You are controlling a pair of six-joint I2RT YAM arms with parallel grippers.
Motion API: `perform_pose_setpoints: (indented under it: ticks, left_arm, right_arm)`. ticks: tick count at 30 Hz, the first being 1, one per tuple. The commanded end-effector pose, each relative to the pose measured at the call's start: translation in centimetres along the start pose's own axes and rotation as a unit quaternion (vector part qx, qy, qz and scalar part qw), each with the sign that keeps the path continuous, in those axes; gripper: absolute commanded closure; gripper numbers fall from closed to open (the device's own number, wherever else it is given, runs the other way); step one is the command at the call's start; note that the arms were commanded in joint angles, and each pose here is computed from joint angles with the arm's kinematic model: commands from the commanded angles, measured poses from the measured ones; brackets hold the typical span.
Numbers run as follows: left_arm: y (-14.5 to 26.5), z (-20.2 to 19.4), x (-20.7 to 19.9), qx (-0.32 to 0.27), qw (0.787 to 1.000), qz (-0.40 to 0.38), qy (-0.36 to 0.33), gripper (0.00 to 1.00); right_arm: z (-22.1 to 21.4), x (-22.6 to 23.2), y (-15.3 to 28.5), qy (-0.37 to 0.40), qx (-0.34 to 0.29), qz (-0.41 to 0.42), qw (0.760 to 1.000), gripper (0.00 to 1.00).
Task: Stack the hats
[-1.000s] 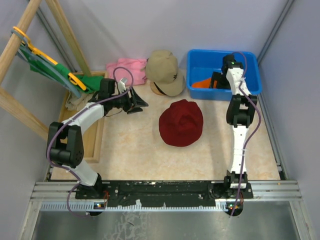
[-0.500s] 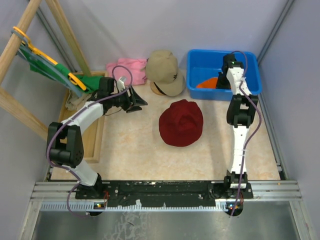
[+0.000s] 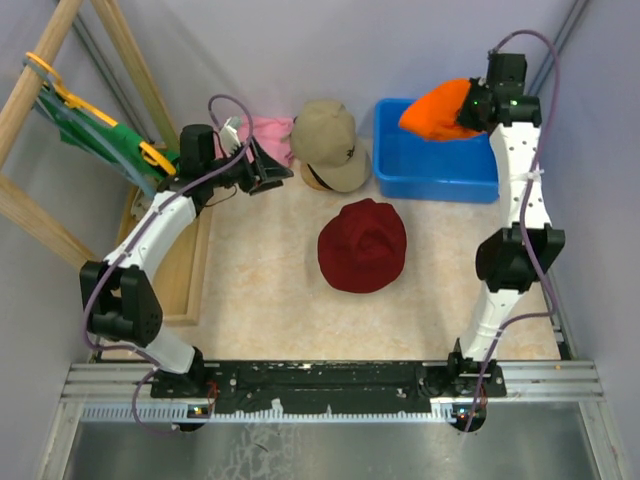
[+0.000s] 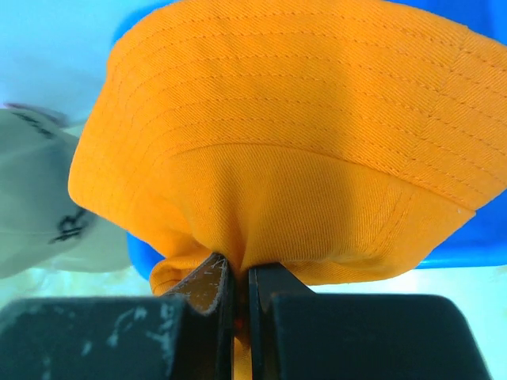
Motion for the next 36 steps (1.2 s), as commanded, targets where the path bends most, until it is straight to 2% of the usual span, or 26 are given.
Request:
perform_pose_setpoints:
  ticks: [1,6,13,17,19,24,29,33,36]
  left_arm:
    - [2.5,0.4,-5.9,-0.011,0.996,-0.086,-0.020,0.34]
    - [4.4,0.3,-9.8,-0.026,0.989,-0.137,-0.040,0.33]
    - [4.8,-1.2,-13.8,-0.019,0.977,-0.191,-0.097,0.29]
    - [2.8,-3.9,-17.8,-0.012,0.961,-0.200,-0.193,0.26]
    - [2.0,-5.3,-18.6,-0.016,0.953,-0.194,-0.232,0.25]
    - [1.7,-6.7,-18.6,-0.067,0.943,-0.191,-0.263,0.22]
    - [1.4,-7.7,-19.0,-0.092,0.935,-0.182,-0.290,0.19]
    - [1.6,-7.6,-18.4,-0.120,0.936,-0.152,-0.294,0.14]
    - [3.3,-6.7,-18.1,-0.176,0.932,-0.128,-0.289,0.13]
  right_arm:
    - [4.1,1.6,5.7,-0.003,-0.084,0.041,0.996,1.00]
    - [4.0,3.9,10.1,-0.004,-0.088,0.103,0.991,1.00]
    - [0.1,9.0,16.8,0.024,-0.094,0.222,0.970,1.00]
    - [-2.0,11.6,19.8,0.026,-0.090,0.282,0.955,1.00]
    - [-2.6,12.4,20.8,-0.007,-0.089,0.310,0.947,1.00]
    - [-3.3,13.5,22.1,-0.060,-0.080,0.348,0.932,1.00]
    - [-2.8,13.8,22.5,-0.091,-0.084,0.361,0.924,1.00]
    - [-2.3,13.8,22.3,-0.114,-0.092,0.350,0.925,1.00]
    - [-2.1,13.5,21.9,-0.114,-0.094,0.336,0.930,1.00]
Point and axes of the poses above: each gripper's point midway between its finger pads, its own y axis back along the fingers, its own x axis along the line the jaws close on, z = x × y, the point moved 4 cm from there along y, back along the fingers, and after that the axes turned 15 degrees about y, right-handed, at the moved point
